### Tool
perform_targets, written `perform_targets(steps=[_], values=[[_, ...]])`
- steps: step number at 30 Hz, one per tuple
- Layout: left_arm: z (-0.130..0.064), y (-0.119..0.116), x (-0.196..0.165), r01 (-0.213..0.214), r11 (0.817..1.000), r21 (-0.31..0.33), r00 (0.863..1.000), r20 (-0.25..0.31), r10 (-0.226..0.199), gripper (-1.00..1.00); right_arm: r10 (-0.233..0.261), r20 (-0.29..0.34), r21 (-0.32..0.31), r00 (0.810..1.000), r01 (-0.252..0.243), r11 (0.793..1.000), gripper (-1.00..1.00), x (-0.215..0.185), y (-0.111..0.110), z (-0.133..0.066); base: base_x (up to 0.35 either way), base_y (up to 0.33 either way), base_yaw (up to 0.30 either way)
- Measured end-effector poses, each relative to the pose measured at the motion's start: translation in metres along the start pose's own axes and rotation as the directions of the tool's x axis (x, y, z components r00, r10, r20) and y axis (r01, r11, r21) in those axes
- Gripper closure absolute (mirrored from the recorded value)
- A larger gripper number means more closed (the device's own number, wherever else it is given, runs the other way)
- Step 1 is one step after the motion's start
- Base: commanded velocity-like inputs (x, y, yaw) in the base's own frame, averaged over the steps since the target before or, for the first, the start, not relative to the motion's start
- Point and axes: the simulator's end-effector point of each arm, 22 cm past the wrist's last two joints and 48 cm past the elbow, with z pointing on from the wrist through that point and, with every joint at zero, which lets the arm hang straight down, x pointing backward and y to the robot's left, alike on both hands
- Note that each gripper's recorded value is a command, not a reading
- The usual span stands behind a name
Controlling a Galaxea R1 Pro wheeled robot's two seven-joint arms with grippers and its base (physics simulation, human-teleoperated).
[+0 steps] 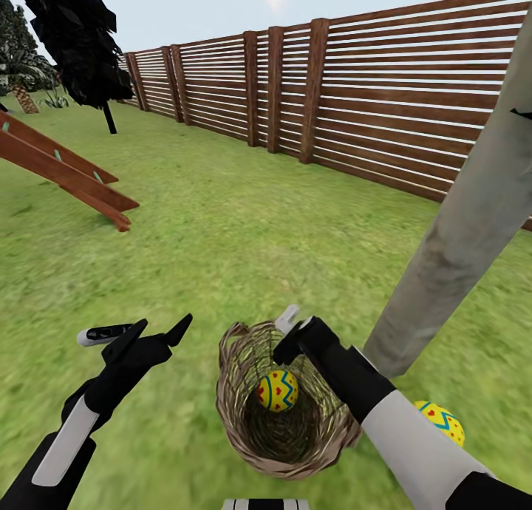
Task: Take the three Easter eggs out of the wicker basket on the lawn in the garden, then place them on the lawn next to a single tree (choose any tree) so that all three eggs are next to the same tree and none are left in the basket.
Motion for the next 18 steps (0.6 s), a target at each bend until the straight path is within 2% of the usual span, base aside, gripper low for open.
perform_targets(steps=[4, 6, 8, 11, 13, 16, 18], values=[[0.000, 0.000, 0.000, 0.000, 1.000, 0.000, 1.000, 0.000, 0.000, -1.00, -0.018, 0.000, 0.002, 1.000, 0.018, 1.000, -1.00, 0.000, 0.001, -0.001, 0.001, 0.000, 0.001], [0.000, 0.000, 0.000, 0.001, 1.000, 0.000, 1.000, 0.000, -0.001, -1.00, -0.060, -0.020, 0.033, 0.998, 0.061, 0.998, -1.00, 0.005, -0.002, 0.001, 0.000, 0.000, 0.000], [0.000, -0.001, 0.000, 0.001, 1.000, 0.001, 1.000, -0.001, -0.001, -1.00, -0.175, -0.082, 0.102, 0.981, 0.183, 0.978, -1.00, 0.016, -0.008, 0.006, 0.000, 0.000, 0.000], [0.000, 0.000, 0.000, 0.001, 1.000, 0.001, 1.000, 0.000, -0.001, -1.00, -0.301, -0.159, 0.162, 0.940, 0.326, 0.931, -1.00, 0.031, -0.019, 0.015, 0.000, 0.000, 0.000], [0.000, 0.000, 0.000, 0.001, 1.000, 0.000, 1.000, 0.000, -0.001, -1.00, -0.346, -0.164, 0.154, 0.924, 0.371, 0.916, -1.00, 0.035, -0.019, 0.022, 0.000, 0.000, 0.000], [0.000, 0.000, 0.000, 0.001, 1.000, 0.000, 1.000, -0.001, -0.001, -1.00, -0.416, -0.172, 0.102, 0.893, 0.437, 0.894, -1.00, 0.056, -0.013, 0.041, 0.000, 0.000, 0.000], [0.000, -0.001, 0.000, 0.001, 1.000, 0.000, 1.000, -0.001, -0.001, -1.00, -0.435, -0.191, 0.074, 0.880, 0.455, 0.888, -1.00, 0.071, -0.015, 0.051, 0.000, 0.000, 0.000]])
